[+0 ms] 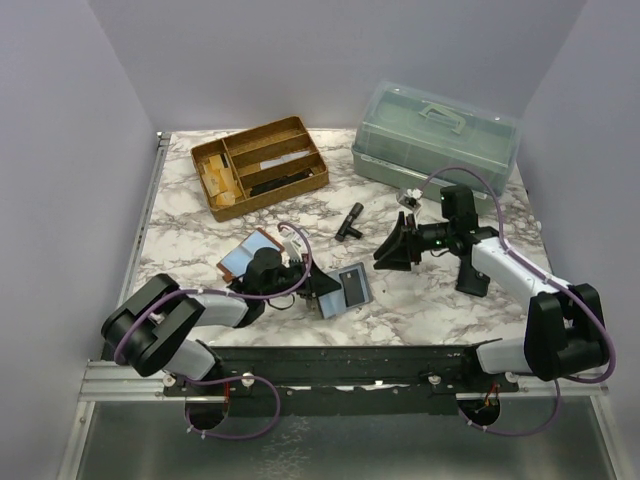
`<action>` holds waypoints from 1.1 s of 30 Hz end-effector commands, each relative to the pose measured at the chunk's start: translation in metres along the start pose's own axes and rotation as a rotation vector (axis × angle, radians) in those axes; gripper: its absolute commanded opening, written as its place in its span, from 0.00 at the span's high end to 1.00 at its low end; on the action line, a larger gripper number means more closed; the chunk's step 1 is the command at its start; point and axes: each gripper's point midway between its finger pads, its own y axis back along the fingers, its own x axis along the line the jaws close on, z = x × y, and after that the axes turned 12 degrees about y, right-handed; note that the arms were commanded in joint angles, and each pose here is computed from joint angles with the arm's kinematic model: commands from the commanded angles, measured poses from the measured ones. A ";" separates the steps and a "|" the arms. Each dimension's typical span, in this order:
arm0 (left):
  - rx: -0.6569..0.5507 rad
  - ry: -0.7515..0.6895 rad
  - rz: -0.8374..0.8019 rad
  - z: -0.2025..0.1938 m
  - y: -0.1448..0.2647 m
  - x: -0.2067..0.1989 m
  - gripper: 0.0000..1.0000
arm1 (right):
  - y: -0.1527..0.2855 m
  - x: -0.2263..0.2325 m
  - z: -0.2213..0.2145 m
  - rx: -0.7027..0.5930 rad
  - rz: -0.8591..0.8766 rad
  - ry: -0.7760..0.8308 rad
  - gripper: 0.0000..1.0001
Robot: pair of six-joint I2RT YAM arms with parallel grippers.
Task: Take the credit cards out of the card holder
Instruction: Place the card holder at the center of the board.
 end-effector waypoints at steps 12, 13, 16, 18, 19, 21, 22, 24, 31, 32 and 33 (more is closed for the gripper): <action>-0.037 0.136 0.297 -0.010 0.002 0.076 0.99 | -0.009 -0.025 -0.027 0.025 -0.089 -0.207 0.54; -0.042 0.145 0.330 -0.009 0.003 0.080 0.98 | -0.012 -0.027 -0.028 0.027 -0.090 -0.220 0.54; -0.057 0.200 0.468 -0.010 0.012 0.099 0.96 | -0.024 -0.031 -0.040 0.068 -0.106 -0.265 0.55; -0.057 0.223 0.528 -0.012 0.019 0.105 0.92 | -0.030 -0.033 -0.048 0.096 -0.109 -0.305 0.55; -0.073 0.235 0.552 -0.011 0.022 0.107 0.87 | -0.035 -0.032 -0.052 0.111 -0.106 -0.323 0.55; -0.088 0.240 0.573 -0.010 0.028 0.106 0.78 | -0.043 -0.034 -0.060 0.141 -0.120 -0.357 0.55; -0.094 0.237 0.576 -0.009 0.031 0.103 0.75 | -0.048 -0.035 -0.064 0.159 -0.131 -0.368 0.55; -0.116 0.226 0.572 -0.005 0.035 0.097 0.71 | -0.055 -0.036 -0.071 0.188 -0.146 -0.379 0.55; -0.193 0.144 0.569 0.019 0.051 0.071 0.66 | -0.062 -0.047 -0.093 0.277 -0.242 -0.420 0.55; -0.204 0.130 0.550 0.023 0.053 0.063 0.66 | -0.061 -0.050 -0.095 0.285 -0.261 -0.422 0.55; -0.217 0.117 0.518 0.028 0.053 0.052 0.65 | -0.061 -0.052 -0.097 0.292 -0.275 -0.422 0.55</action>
